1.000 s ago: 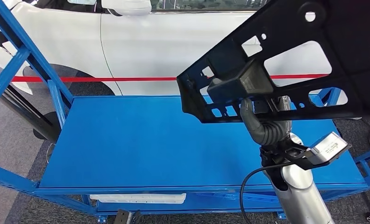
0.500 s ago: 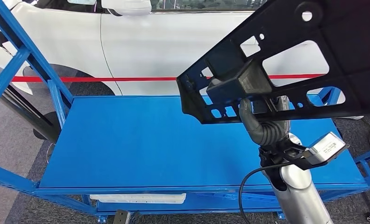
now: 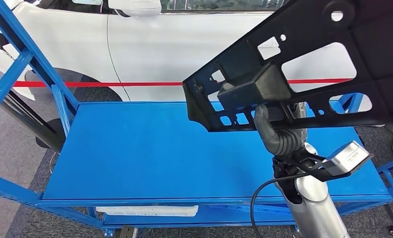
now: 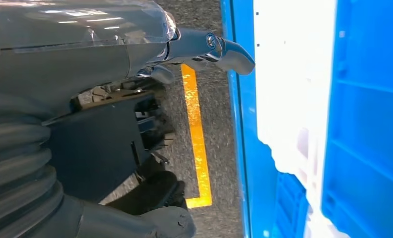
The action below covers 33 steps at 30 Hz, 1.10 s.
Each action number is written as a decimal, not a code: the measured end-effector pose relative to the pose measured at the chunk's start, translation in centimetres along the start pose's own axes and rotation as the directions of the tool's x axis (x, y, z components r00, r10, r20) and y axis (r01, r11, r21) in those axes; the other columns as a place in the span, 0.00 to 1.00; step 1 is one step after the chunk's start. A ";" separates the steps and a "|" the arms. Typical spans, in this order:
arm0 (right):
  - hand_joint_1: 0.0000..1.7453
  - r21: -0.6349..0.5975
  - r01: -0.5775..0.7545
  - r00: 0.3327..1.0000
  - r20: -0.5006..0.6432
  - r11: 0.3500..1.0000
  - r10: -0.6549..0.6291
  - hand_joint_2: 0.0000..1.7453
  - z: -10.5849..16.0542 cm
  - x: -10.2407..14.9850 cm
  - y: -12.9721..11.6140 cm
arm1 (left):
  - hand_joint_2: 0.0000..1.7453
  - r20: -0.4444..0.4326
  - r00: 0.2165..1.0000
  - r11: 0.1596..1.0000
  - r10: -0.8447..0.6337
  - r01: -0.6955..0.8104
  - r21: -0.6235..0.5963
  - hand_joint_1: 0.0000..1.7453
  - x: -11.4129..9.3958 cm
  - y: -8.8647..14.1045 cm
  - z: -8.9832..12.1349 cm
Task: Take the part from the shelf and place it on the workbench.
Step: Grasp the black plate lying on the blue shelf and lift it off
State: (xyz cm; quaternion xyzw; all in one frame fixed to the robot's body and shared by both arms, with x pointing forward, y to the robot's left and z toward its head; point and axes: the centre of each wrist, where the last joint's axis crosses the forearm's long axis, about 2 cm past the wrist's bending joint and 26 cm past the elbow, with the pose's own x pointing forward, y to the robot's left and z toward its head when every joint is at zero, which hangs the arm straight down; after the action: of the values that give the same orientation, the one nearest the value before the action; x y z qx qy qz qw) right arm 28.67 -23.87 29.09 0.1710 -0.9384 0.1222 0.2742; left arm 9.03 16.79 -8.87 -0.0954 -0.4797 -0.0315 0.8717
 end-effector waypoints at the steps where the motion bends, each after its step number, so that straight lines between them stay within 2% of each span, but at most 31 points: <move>1: 1.00 -0.002 0.002 1.000 -0.001 1.000 -0.002 1.00 0.1 0.0 0.0 | 1.00 -0.002 1.000 1.000 -0.003 0.003 0.002 0.00 -0.1 0.1 0.1; 12: 1.00 -0.010 0.009 1.000 -0.008 1.000 -0.009 1.00 0.5 0.1 0.3 | 1.00 -0.038 0.997 0.996 -0.069 0.071 0.049 0.00 -0.8 0.6 0.7; 18: 1.00 -0.019 0.017 1.000 -0.005 1.000 -0.017 1.00 0.2 0.1 0.3 | 1.00 -0.199 0.961 0.965 -0.193 0.222 0.137 0.00 -1.7 3.4 1.6; 25: 1.00 -0.035 0.023 1.000 0.001 0.999 -0.023 1.00 -0.5 0.2 0.3 | 1.00 -0.402 0.884 0.927 -0.238 0.330 0.178 0.00 -3.0 6.7 3.2; 33: 1.00 -0.033 0.025 1.000 0.004 0.999 -0.025 1.00 -0.6 0.2 0.3 | 1.00 -0.522 0.823 0.907 -0.224 0.372 0.197 0.00 -3.3 8.6 3.8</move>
State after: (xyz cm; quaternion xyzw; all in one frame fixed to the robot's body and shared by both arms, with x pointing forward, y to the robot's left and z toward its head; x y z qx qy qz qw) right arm 28.66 -23.42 29.69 0.1786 -0.9386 0.1028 0.2766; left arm 5.36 25.88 -10.79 0.1214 -0.2526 -0.1210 0.9523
